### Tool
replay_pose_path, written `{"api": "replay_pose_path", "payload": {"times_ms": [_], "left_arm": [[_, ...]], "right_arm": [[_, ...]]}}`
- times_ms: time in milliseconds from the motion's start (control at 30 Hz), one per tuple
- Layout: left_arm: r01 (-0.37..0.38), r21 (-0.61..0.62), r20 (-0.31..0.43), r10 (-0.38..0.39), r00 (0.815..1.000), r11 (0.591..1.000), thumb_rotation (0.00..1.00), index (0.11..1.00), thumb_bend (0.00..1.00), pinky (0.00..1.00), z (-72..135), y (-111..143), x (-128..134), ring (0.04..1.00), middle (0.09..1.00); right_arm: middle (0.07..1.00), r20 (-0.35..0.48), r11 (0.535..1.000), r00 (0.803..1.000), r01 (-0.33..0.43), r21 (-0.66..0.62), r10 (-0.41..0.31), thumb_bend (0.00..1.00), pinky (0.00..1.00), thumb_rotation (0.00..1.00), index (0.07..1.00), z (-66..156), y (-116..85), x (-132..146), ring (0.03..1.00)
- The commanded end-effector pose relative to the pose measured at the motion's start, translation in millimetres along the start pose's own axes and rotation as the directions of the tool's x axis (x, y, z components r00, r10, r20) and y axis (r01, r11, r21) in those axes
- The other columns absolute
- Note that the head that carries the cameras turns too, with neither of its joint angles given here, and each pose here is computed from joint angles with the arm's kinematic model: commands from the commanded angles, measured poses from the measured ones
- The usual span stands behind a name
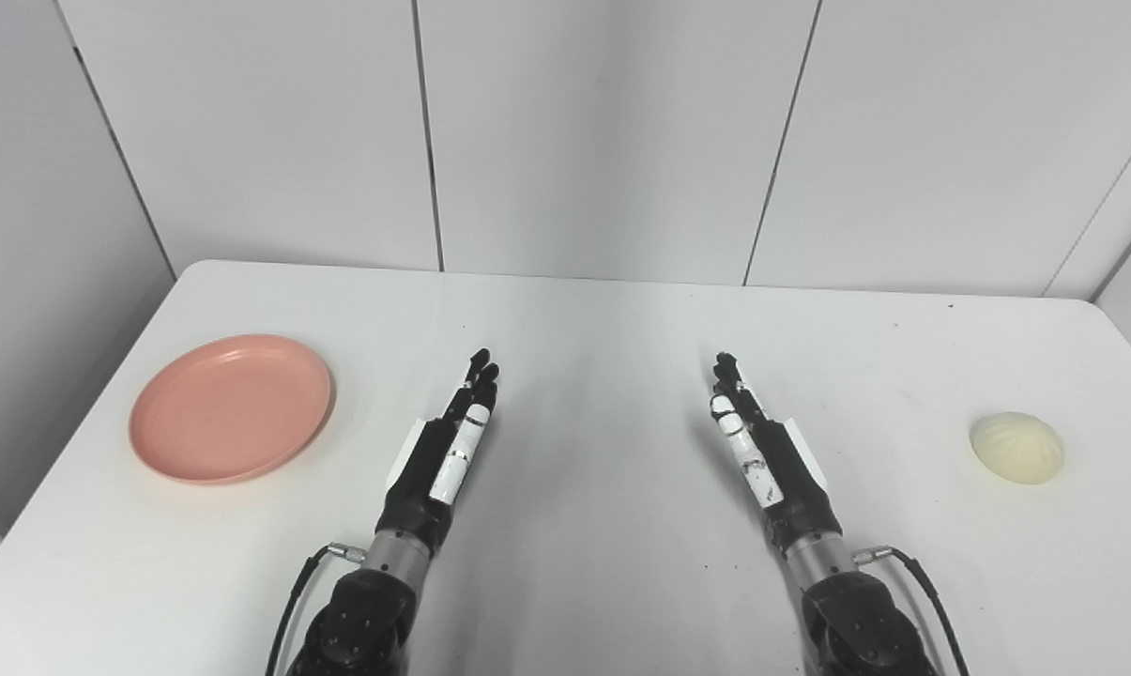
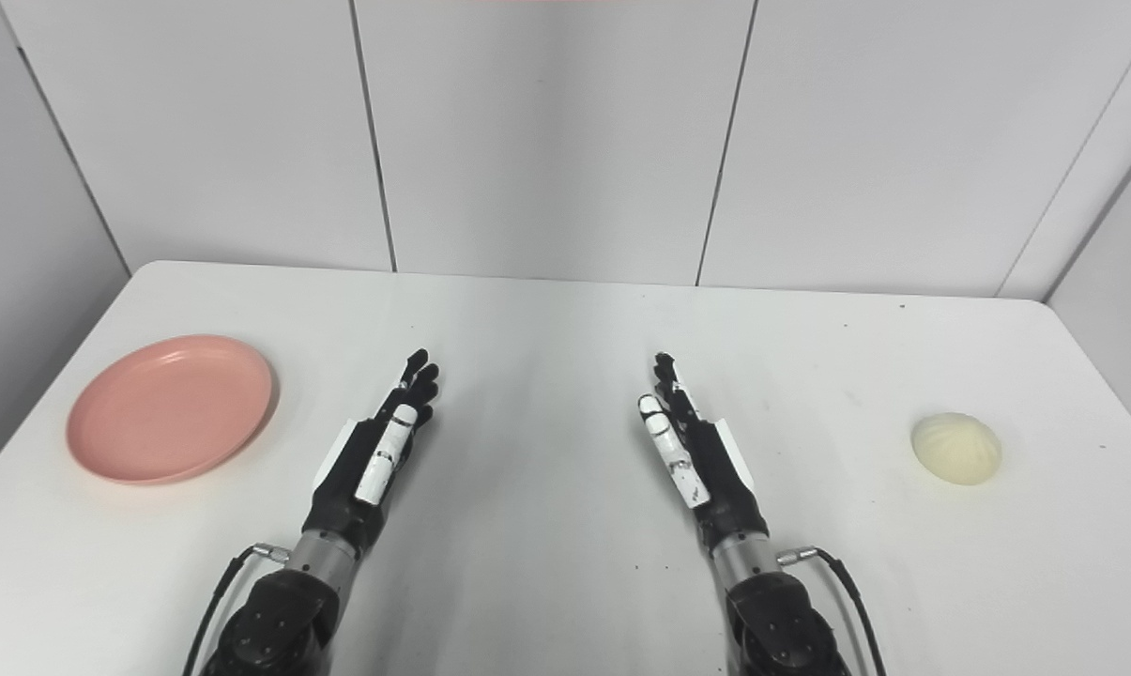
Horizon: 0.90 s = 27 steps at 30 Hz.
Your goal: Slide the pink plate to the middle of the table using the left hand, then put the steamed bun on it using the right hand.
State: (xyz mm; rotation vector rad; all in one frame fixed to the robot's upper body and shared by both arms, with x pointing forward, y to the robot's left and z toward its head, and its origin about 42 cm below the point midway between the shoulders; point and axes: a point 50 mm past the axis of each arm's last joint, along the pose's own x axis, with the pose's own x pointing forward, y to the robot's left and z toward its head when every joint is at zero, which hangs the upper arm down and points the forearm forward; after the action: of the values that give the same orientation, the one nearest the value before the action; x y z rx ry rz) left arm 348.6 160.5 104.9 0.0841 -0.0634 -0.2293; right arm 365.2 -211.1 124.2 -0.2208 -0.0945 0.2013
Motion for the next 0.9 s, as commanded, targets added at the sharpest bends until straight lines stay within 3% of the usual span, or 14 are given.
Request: {"api": "replay_pose_path", "payload": {"times_ms": [0,867], "left_arm": [[-0.016,-0.002,-0.165,0.015,0.986,1.0,1.0,0.999,0.45,1.0,-49.7,6.9,-33.3,0.994,0.998],[-0.009,-0.003,-0.164,0.008,0.986,1.0,1.0,0.999,0.44,1.0,-50.7,6.5,-33.3,0.993,0.998]], "right_arm": [[1.0,-0.072,1.0,0.997,-0.008,0.015,0.01,0.21,1.0,1.0,1.0,-21.1,7.1,-13.2,1.0],[1.0,-0.066,1.0,0.998,-0.01,0.018,0.011,0.21,1.0,1.0,1.0,-22.1,6.6,-13.2,1.0]]}}
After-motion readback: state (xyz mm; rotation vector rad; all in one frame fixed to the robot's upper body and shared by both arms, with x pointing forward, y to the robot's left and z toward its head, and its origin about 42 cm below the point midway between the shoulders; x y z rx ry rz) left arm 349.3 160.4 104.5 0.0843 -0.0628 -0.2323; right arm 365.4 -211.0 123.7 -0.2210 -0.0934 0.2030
